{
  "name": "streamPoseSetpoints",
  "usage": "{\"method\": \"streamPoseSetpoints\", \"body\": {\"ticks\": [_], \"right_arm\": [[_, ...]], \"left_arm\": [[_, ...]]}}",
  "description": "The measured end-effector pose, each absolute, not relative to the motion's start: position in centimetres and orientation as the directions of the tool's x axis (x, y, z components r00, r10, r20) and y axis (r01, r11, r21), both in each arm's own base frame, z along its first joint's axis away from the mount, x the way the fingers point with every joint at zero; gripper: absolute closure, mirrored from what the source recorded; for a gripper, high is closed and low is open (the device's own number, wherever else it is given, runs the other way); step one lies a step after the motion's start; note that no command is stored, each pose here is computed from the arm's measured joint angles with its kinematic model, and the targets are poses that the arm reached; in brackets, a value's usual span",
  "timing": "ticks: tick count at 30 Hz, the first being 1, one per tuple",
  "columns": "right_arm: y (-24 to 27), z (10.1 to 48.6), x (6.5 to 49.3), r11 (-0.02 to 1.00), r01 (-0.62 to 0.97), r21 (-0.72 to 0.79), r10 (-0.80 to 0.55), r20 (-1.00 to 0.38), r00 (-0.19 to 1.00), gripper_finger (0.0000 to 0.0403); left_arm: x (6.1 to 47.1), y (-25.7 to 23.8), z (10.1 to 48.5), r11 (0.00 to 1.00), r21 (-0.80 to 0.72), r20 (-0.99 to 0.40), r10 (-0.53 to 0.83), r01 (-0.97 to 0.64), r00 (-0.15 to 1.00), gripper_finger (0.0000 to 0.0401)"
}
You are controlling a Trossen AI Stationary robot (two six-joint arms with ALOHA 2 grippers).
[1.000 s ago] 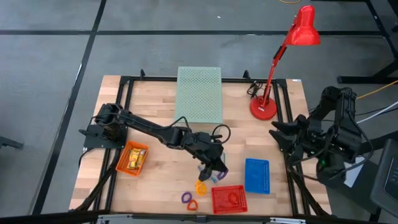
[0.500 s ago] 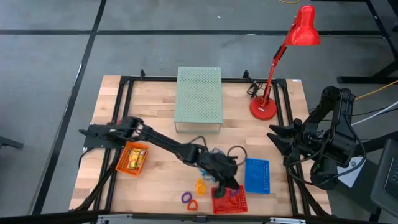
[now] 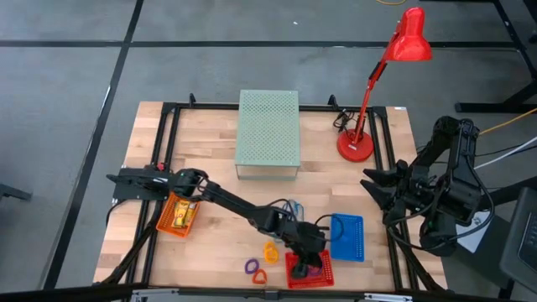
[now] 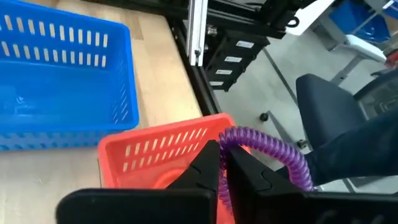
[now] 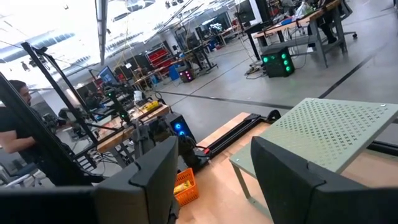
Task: Pick & Place Office Desk Supplies
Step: Put the violet coil keychain into the red bin
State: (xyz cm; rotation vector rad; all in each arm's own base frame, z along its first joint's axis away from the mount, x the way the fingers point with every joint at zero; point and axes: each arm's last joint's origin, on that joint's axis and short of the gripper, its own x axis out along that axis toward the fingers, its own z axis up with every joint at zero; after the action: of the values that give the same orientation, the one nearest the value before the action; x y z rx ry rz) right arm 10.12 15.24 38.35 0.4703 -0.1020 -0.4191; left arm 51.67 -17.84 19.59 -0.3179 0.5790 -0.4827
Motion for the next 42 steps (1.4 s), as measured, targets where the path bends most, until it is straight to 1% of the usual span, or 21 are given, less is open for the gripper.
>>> {"method": "streamPoseSetpoints", "body": {"ticks": [4, 12, 16, 19, 23, 26, 30, 32, 34, 36, 38, 42], "right_arm": [[15.2, 38.4, 10.1, 0.810, 0.369, 0.455, -0.414, 0.000, 0.910, 0.0197], [15.2, 38.3, 10.1, 0.812, 0.370, 0.451, -0.414, 0.000, 0.910, 0.0197], [15.2, 38.3, 10.1, 0.812, 0.370, 0.451, -0.414, 0.000, 0.910, 0.0197], [15.2, 38.3, 10.1, 0.812, 0.370, 0.451, -0.414, 0.000, 0.910, 0.0197], [15.2, 38.3, 10.1, 0.813, 0.370, 0.448, -0.414, 0.000, 0.910, 0.0197], [15.2, 38.4, 10.1, 0.812, 0.370, 0.451, -0.414, 0.000, 0.910, 0.0197], [15.4, 38.4, 10.0, 0.812, 0.363, 0.458, -0.408, 0.000, 0.913, 0.0197], [15.4, 38.4, 10.0, 0.813, 0.359, 0.458, -0.404, 0.000, 0.915, 0.0197], [15.5, 38.4, 9.9, 0.815, 0.354, 0.459, -0.399, 0.000, 0.917, 0.0197], [15.5, 38.4, 9.8, 0.816, 0.351, 0.459, -0.395, 0.000, 0.919, 0.0197], [15.5, 38.4, 9.8, 0.818, 0.351, 0.455, -0.395, 0.000, 0.919, 0.0197], [15.5, 38.4, 9.8, 0.820, 0.352, 0.452, -0.395, 0.000, 0.919, 0.0197]], "left_arm": [[51.5, -17.9, 19.1, 0.840, -0.422, -0.469, -0.523, 0.340, 0.711, 0.0353], [51.6, -17.6, 19.1, 0.825, -0.437, -0.468, -0.549, 0.358, 0.693, 0.0262], [51.5, -17.4, 19.0, 0.821, -0.457, -0.487, -0.553, 0.343, 0.676, 0.0233], [51.0, -16.7, 20.0, 0.834, -0.444, -0.526, -0.539, 0.328, 0.658, 0.0228], [49.2, -14.9, 24.3, 0.878, -0.328, -0.578, -0.478, 0.349, 0.662, 0.0235], [47.1, -13.5, 27.9, 0.891, -0.286, -0.615, -0.452, 0.351, 0.646, 0.0244], [44.1, -12.2, 32.7, 0.903, -0.265, -0.574, -0.430, 0.338, 0.697, 0.0256], [42.5, -12.2, 34.2, 0.911, -0.277, -0.552, -0.411, 0.305, 0.726, 0.0262], [40.8, -12.5, 34.1, 0.924, -0.283, -0.569, -0.378, 0.258, 0.731, 0.0267], [39.1, -13.0, 32.1, 0.937, -0.297, -0.609, -0.335, 0.186, 0.719, 0.0270], [37.5, -13.5, 29.3, 0.923, -0.365, -0.611, -0.334, 0.118, 0.718, 0.0272], [34.0, -14.3, 24.3, 0.838, -0.546, -0.500, -0.335, 0.009, 0.799, 0.0272]]}}
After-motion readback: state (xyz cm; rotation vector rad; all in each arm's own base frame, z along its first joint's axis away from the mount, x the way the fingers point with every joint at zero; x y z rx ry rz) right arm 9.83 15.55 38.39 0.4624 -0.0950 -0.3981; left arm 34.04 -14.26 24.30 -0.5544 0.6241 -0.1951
